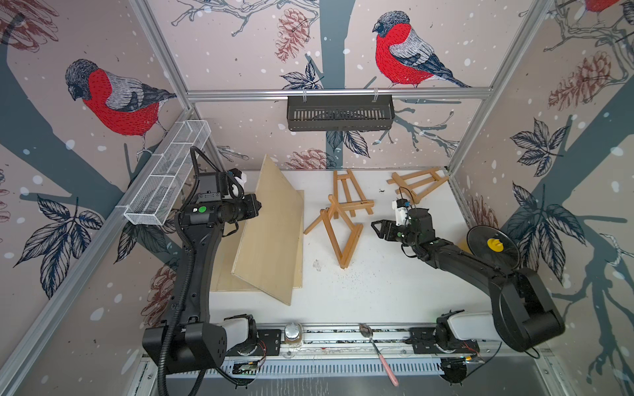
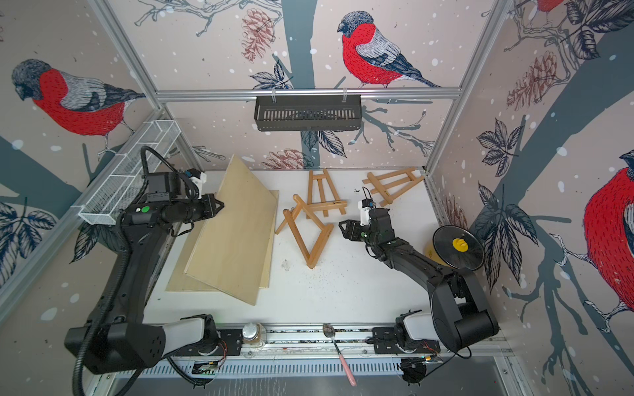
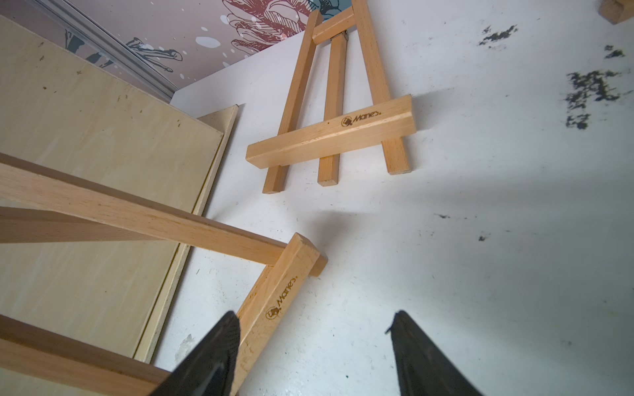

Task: Disassemble the easel
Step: Place the drawing board on the drawing board.

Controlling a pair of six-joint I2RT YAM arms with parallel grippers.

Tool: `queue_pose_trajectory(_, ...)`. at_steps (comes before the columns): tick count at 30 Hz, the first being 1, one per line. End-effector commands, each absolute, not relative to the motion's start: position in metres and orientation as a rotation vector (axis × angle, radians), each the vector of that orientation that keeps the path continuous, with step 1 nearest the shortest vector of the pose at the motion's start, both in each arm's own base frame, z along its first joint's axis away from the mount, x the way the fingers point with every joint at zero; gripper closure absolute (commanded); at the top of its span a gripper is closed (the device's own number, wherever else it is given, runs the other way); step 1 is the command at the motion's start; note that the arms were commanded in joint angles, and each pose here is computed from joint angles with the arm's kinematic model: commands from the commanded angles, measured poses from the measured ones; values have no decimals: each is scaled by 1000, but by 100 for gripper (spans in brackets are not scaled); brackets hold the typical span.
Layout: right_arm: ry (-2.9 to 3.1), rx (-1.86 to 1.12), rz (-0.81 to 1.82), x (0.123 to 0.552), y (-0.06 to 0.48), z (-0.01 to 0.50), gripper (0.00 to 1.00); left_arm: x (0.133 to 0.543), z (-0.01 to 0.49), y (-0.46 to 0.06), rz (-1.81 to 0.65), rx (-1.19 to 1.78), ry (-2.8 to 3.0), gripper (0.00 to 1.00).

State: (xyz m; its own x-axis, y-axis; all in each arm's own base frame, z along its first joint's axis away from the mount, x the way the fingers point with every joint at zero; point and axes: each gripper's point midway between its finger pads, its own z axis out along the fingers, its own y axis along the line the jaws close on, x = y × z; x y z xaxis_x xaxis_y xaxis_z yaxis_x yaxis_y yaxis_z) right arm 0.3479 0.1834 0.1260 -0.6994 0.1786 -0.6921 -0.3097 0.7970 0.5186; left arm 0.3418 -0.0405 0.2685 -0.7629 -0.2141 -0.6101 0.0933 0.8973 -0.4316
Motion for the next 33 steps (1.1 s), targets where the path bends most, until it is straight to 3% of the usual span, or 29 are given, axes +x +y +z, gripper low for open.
queue_pose_trajectory(1,2199,-118,789,350,186,128,29,355,254,-41,-571,89,2336,100)
queue_pose_trajectory(16,2222,-127,771,347,185,121,29,364,164,26,-336,-123,2524,100)
queue_pose_trajectory(23,2221,-135,768,349,186,123,29,361,133,63,-348,-294,2605,100)
queue_pose_trajectory(33,2227,-143,760,351,185,121,29,336,82,106,-47,-515,2819,100)
